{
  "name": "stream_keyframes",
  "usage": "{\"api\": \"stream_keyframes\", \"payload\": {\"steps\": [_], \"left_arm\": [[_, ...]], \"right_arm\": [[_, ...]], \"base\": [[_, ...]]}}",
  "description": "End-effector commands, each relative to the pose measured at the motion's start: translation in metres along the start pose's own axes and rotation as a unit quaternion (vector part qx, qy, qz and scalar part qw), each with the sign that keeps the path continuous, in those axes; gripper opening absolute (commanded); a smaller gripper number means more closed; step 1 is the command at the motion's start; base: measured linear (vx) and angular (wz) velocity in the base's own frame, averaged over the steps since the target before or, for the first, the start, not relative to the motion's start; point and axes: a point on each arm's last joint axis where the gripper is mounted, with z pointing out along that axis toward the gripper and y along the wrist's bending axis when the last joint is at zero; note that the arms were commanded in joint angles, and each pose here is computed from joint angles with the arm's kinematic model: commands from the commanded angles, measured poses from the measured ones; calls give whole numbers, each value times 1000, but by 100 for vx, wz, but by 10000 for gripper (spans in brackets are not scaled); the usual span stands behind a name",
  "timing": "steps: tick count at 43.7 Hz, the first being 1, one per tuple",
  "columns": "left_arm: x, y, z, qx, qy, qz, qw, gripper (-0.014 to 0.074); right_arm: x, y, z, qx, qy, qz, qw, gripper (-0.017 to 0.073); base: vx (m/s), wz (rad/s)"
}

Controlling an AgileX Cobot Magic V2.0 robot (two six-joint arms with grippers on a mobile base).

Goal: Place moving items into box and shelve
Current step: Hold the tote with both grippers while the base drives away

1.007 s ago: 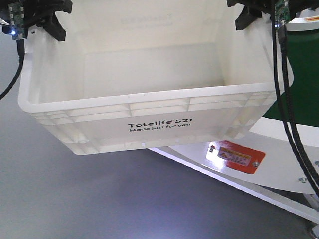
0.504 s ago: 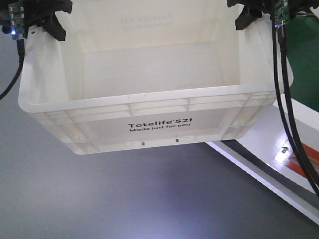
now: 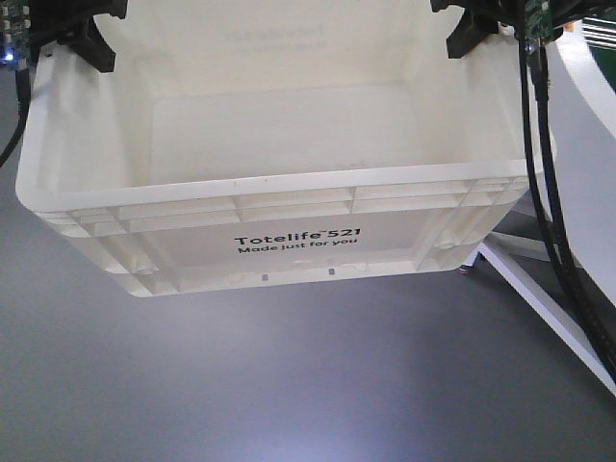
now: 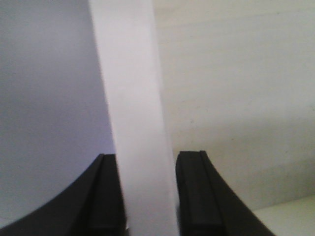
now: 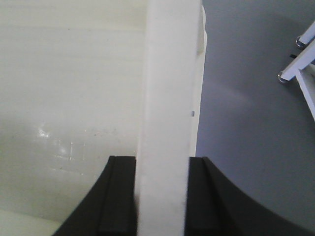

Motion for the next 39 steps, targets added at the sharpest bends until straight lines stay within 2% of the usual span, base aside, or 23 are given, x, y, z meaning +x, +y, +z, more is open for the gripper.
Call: {"api": "stream_keyframes", "payload": {"steps": [1,27,39], "left_arm": [[-8,-8,-29,21,-82,8,996,-6],[-8,-7,-28,19,-81,9,997,-6],[-8,-7,-28,19,-81,9,997,-6]], "right_arm": [[1,30,-56,-109,-75,-26,991,-3],[1,29,-56,-111,-73,-24,991,-3],[1,29,-56,-111,-73,-24,991,-3]], "base": [[-8,36],[-6,34],[-1,52]]}}
